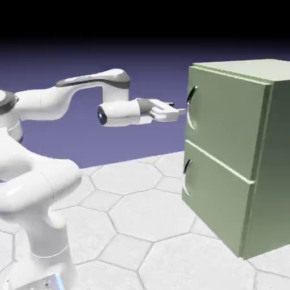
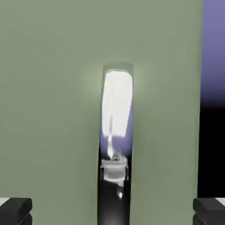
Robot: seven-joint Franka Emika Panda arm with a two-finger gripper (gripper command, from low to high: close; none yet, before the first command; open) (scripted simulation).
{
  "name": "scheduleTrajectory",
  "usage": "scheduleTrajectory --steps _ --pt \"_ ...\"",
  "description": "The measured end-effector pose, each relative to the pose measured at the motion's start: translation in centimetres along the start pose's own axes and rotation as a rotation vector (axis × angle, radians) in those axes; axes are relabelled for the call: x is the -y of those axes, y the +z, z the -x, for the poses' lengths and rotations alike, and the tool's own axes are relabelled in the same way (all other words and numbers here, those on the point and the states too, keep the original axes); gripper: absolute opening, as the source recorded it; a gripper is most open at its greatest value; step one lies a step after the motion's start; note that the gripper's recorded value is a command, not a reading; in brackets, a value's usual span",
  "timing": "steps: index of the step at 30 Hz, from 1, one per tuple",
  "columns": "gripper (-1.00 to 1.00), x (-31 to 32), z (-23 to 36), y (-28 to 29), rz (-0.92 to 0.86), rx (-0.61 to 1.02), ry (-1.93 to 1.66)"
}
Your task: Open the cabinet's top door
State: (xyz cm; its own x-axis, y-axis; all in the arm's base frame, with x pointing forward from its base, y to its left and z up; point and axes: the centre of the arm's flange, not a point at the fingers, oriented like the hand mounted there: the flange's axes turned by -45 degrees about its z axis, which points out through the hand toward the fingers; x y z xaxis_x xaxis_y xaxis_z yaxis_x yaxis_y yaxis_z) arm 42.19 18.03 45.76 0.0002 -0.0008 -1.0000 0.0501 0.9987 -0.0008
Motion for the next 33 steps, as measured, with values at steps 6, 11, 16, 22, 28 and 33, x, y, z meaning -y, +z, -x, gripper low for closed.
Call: scheduleTrajectory --steps 6,11,16,22,28,33 --pt "-1.00 0.1 0.0 3.9 0.000 0.000 0.001" --pt "-1.00 2.0 0.0 0.2 0.113 -0.001 0.000" --pt "-1.00 3.9 0.0 -2.7 0.211 -0.001 -0.001" --pt "-1.00 5.5 0.0 -4.9 0.287 -0.001 -0.001" --pt "-1.00 6.7 0.0 -6.2 0.335 0.000 -0.001" --pt "-1.00 8.0 0.0 -7.5 0.385 0.000 0.000"
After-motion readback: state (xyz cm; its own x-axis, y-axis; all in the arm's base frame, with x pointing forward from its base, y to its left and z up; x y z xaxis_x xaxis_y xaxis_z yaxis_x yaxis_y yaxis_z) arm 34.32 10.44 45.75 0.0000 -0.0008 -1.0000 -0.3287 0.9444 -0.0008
